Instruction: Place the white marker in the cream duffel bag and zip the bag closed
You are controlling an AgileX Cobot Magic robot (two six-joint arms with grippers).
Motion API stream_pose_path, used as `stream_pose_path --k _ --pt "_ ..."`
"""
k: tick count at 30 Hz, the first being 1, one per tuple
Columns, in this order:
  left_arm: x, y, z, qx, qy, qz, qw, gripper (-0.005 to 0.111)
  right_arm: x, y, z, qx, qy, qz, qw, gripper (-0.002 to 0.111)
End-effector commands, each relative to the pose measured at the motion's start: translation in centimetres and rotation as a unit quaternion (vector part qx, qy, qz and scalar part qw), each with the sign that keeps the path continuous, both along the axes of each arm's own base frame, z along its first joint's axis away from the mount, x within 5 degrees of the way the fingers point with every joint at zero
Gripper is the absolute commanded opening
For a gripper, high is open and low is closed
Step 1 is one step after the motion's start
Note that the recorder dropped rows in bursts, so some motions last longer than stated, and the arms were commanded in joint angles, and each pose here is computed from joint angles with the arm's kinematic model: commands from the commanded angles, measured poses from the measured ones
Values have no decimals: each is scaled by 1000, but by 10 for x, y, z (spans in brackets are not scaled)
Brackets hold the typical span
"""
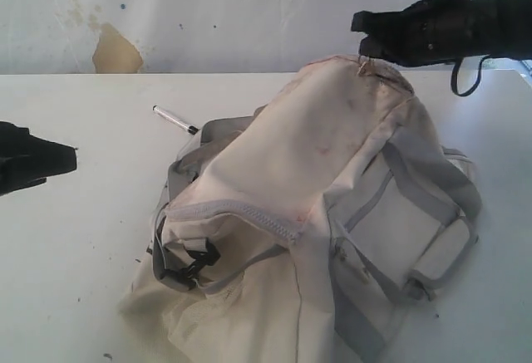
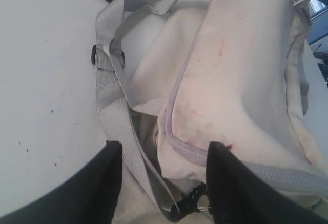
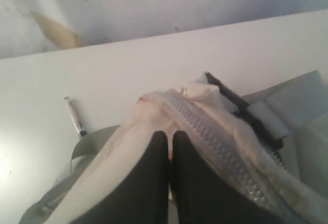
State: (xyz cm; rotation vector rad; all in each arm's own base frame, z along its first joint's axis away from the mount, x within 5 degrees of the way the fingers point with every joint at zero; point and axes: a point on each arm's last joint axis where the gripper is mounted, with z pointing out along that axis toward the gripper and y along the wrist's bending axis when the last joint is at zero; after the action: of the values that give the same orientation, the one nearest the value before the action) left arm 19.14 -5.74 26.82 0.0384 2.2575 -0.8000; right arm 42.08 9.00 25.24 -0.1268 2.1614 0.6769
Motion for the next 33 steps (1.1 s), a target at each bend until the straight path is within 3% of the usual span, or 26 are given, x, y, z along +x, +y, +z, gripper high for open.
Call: stream_pose_path --k 1,3,9,11,20,26,30,33 --pt "18 -3 -1 1 4 -9 1000 52 -5 17 -3 -31 -17 77 996 2" --pt "24 -4 -1 2 3 -15 1000 52 -7 19 -3 -36 -21 98 994 11" --pt "49 -10 6 -15 -26 -43 999 52 -9 22 -3 -30 -16 116 993 56" --pt "56 -14 6 -17 -24 -60 998 52 -9 22 -3 -30 -16 116 993 63" --pt "89 -65 9 10 -30 -150 988 52 -12 8 1 -6 45 60 997 64" --pt "111 -100 19 11 -55 -179 982 52 -17 -24 1 -26 115 -2 993 63" --pt "125 -127 22 2 -58 -204 977 52 -20 -46 0 13 177 -54 983 63" --pt "134 -149 18 -3 -55 -222 974 52 -22 -66 -1 29 200 -74 977 55"
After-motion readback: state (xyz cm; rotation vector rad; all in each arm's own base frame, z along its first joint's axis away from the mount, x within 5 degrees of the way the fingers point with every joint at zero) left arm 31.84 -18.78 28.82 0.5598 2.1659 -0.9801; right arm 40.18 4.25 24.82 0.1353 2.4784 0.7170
